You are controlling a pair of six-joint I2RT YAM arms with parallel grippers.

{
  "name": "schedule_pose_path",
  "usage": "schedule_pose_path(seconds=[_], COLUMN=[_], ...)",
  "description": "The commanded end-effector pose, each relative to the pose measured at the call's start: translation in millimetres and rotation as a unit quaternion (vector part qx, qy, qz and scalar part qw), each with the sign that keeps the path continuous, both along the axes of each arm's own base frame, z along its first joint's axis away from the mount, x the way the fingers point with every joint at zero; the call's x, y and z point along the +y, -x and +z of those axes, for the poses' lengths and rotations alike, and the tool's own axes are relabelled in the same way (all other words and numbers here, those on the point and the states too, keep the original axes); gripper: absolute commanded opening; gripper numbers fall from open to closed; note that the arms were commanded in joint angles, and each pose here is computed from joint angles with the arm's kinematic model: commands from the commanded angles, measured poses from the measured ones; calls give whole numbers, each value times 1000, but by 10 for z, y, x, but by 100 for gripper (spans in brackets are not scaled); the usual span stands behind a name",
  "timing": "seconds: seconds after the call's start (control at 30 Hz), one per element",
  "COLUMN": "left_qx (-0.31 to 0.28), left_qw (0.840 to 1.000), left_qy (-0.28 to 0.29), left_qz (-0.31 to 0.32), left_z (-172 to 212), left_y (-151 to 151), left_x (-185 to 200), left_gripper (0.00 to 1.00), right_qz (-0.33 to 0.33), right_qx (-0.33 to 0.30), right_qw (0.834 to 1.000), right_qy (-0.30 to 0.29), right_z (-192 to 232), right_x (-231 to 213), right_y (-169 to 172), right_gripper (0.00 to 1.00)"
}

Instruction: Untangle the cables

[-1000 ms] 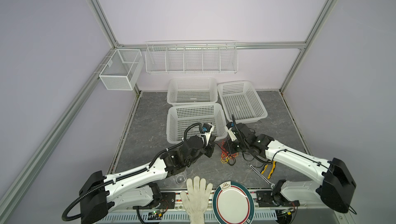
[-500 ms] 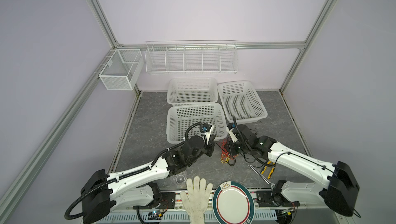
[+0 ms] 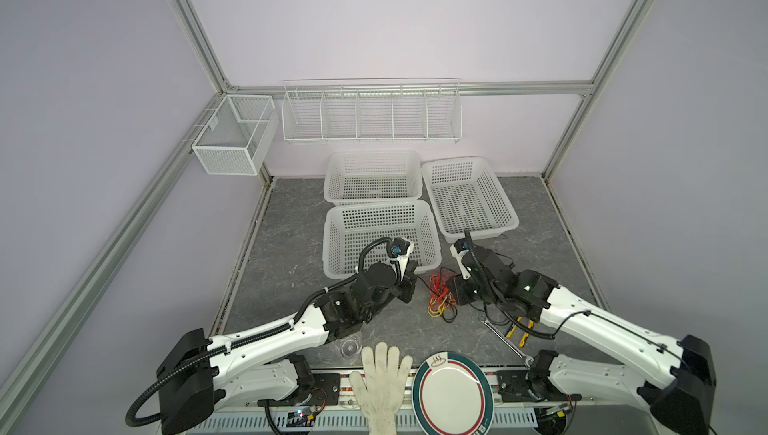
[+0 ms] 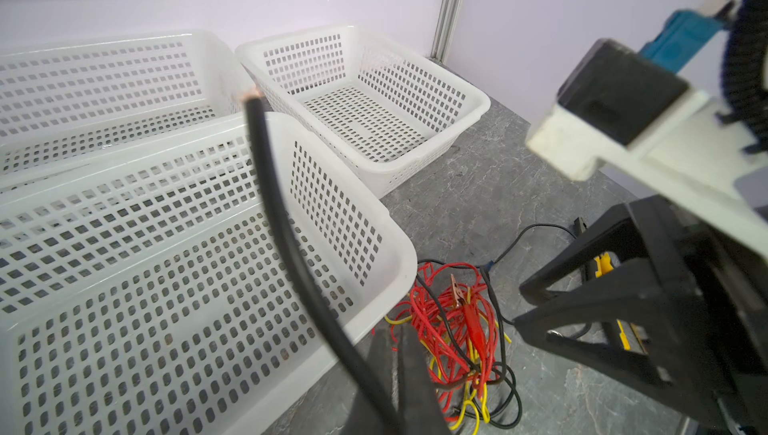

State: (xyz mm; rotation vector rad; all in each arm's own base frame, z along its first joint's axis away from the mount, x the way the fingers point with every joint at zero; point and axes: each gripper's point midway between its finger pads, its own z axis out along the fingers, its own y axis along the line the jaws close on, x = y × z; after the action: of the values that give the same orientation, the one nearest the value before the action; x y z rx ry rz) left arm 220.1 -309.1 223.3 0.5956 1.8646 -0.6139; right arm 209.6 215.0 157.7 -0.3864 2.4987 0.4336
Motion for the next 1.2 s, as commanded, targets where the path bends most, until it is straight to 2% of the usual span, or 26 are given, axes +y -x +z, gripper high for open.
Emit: schedule_pose_path(seconds=[0.0,0.3,0.63,0.83,1.0,1.17], left_qx=[-3,-5,-2,-2,1,7], left_qw=[1000,1000,1000,1000,999,998], left_qy=[3,-1,-8,-10,-16,-44], left_qz=[14,12,15,19,28,50], left_z=[-27,-75,-143,-164,-214,-354], left_y=[-52,-53,-63,-81,-99,-127], left_x=[33,24,44,58,90,195], left_gripper=[0,0,0,0,0,0], right_qz=[-25,3,-4,-2,8,17], right_qx=[25,67,81,77,45,-46], right_qw=[999,997,997,996,998,998], right_qy=[41,-33,17,33,45,43], right_z=[-128,-354,-608,-634,-408,285], right_x=[-173,257,265,226,124,-43], right_y=[66,94,90,101,87,-6], right_gripper=[31,31,25,12,7,7])
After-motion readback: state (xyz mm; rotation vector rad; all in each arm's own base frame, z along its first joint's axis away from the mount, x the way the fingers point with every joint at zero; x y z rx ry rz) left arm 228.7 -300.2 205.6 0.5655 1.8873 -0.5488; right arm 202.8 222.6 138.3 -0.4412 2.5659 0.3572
